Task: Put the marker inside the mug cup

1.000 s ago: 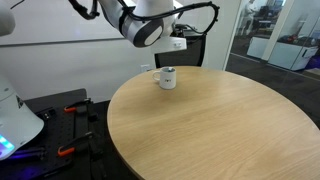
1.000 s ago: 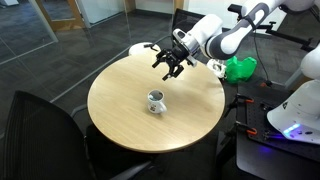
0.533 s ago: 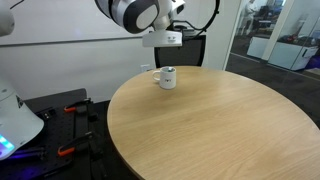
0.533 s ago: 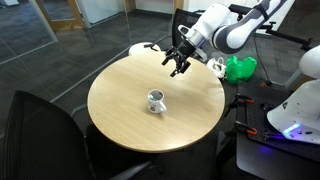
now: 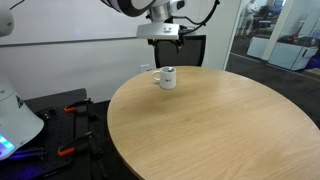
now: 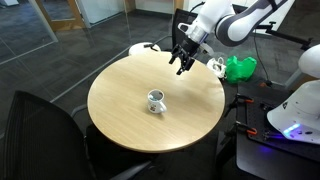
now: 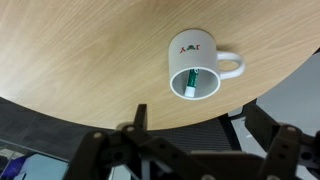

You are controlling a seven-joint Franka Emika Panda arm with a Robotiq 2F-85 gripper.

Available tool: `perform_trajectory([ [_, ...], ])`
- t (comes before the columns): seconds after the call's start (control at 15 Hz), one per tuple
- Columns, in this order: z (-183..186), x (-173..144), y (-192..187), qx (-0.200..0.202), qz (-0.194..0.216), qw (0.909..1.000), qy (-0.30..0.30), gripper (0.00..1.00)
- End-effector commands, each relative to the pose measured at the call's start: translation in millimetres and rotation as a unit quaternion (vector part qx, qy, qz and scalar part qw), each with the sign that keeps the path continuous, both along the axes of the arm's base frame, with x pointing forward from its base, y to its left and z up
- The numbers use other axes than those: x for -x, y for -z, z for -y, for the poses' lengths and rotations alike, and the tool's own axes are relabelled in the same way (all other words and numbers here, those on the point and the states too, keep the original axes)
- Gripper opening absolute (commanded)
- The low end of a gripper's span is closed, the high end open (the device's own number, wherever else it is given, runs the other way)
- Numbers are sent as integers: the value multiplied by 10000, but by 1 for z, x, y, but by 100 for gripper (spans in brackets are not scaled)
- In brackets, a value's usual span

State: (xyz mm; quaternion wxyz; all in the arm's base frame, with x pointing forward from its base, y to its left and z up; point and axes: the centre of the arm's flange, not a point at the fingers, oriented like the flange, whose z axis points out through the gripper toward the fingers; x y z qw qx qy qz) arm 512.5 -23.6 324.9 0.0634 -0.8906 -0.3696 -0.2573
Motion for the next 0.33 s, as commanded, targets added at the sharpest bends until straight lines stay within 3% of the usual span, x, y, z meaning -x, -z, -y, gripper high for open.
perform_trajectory([
  [0.0,0,0,-1,42,-8,10000,9,100],
  [0.27,0,0,-1,90,-17,10000,20,100],
])
